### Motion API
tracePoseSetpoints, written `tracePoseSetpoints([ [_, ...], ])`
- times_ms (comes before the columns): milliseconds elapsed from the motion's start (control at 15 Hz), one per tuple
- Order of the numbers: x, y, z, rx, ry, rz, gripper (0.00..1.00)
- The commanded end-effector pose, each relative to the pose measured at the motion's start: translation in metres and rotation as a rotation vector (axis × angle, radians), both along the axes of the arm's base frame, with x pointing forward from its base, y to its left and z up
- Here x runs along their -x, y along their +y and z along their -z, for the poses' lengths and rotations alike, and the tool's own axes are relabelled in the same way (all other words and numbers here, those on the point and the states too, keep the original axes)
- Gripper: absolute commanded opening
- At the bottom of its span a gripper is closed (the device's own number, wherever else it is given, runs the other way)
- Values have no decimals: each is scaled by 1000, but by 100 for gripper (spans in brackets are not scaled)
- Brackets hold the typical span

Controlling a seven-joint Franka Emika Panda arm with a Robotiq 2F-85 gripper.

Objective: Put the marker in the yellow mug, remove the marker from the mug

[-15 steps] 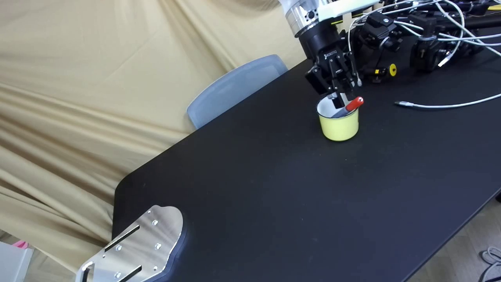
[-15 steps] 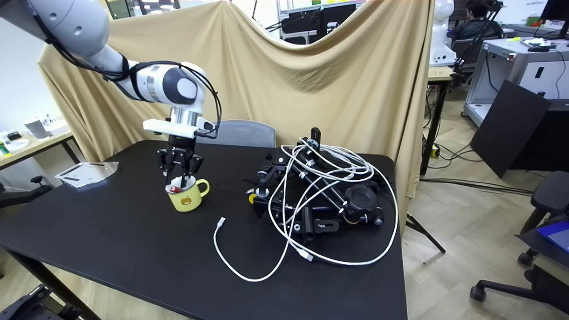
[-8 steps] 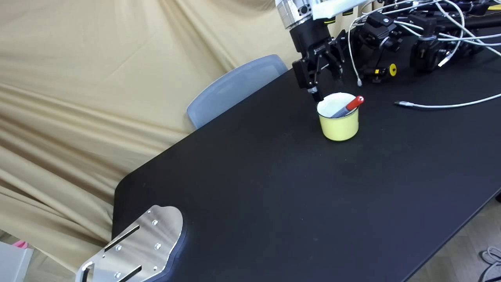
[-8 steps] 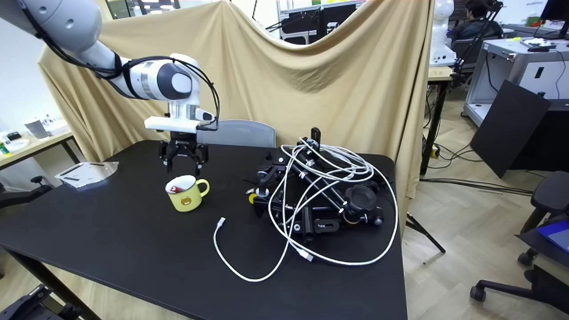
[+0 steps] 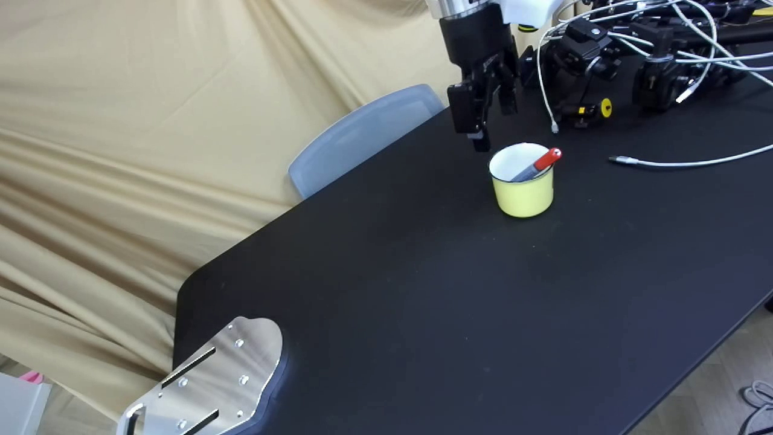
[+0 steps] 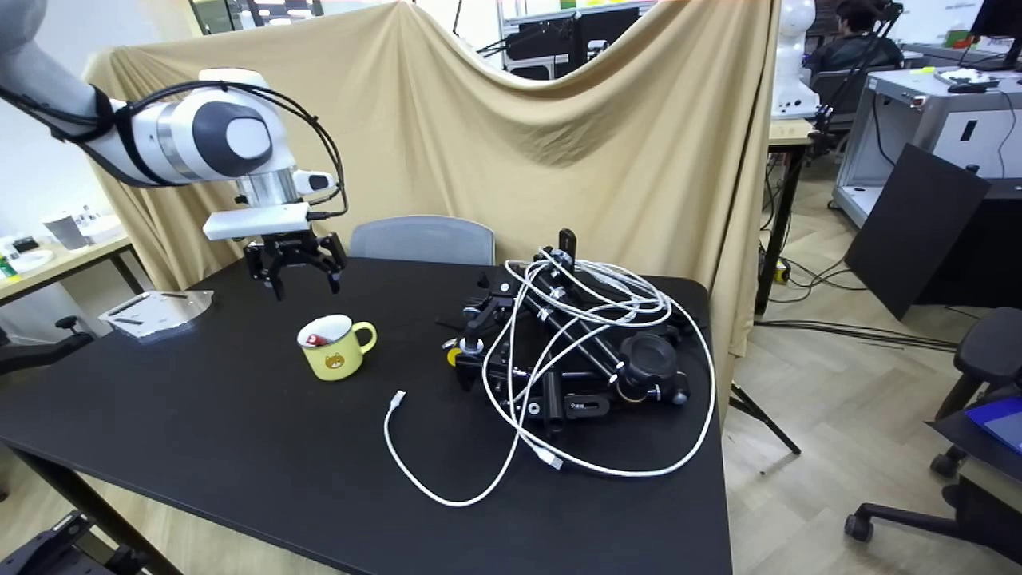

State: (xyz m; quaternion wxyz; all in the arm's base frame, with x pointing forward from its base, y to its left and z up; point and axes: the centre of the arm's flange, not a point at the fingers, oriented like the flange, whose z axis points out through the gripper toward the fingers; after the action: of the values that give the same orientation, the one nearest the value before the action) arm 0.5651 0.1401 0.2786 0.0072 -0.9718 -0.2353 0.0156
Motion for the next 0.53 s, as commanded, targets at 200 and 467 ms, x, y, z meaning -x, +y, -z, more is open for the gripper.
tracePoseSetpoints([
  [200,99,-23,0,5,-187,73,100],
  [467,126,-37,27,-13,-240,113,100],
])
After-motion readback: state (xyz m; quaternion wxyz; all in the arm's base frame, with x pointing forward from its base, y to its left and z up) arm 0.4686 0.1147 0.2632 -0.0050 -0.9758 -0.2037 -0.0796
